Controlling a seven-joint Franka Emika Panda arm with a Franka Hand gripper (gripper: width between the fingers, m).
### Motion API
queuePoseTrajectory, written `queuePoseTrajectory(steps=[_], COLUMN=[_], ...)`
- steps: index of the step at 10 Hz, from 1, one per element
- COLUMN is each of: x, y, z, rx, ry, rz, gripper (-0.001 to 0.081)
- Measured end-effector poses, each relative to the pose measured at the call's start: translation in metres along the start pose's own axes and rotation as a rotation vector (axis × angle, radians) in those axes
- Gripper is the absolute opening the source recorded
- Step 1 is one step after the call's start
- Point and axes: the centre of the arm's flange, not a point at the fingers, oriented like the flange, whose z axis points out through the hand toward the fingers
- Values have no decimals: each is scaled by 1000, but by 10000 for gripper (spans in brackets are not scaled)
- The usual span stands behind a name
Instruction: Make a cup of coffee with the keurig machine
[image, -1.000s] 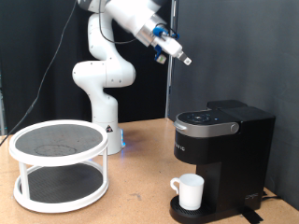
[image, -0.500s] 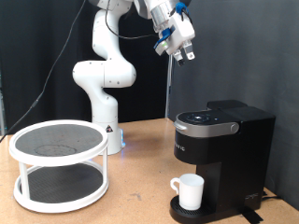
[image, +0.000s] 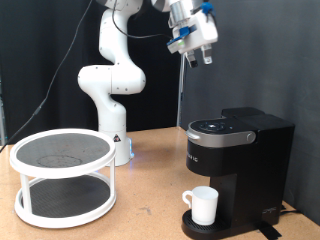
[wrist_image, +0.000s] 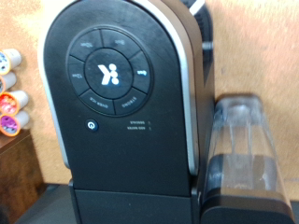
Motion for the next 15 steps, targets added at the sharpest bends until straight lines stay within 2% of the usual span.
queuePoseTrajectory(steps=[2, 6, 8, 12, 15], x=[-21, -57, -69, -74, -69], y=[-8, -34, -44, -46, -51], z=[3, 23, 36, 42, 53], rx=[4, -47, -55, -55, -28], ry=[52, 92, 108, 103, 89], rz=[-55, -125, -148, -167, -161], gripper=[734, 734, 734, 734, 734])
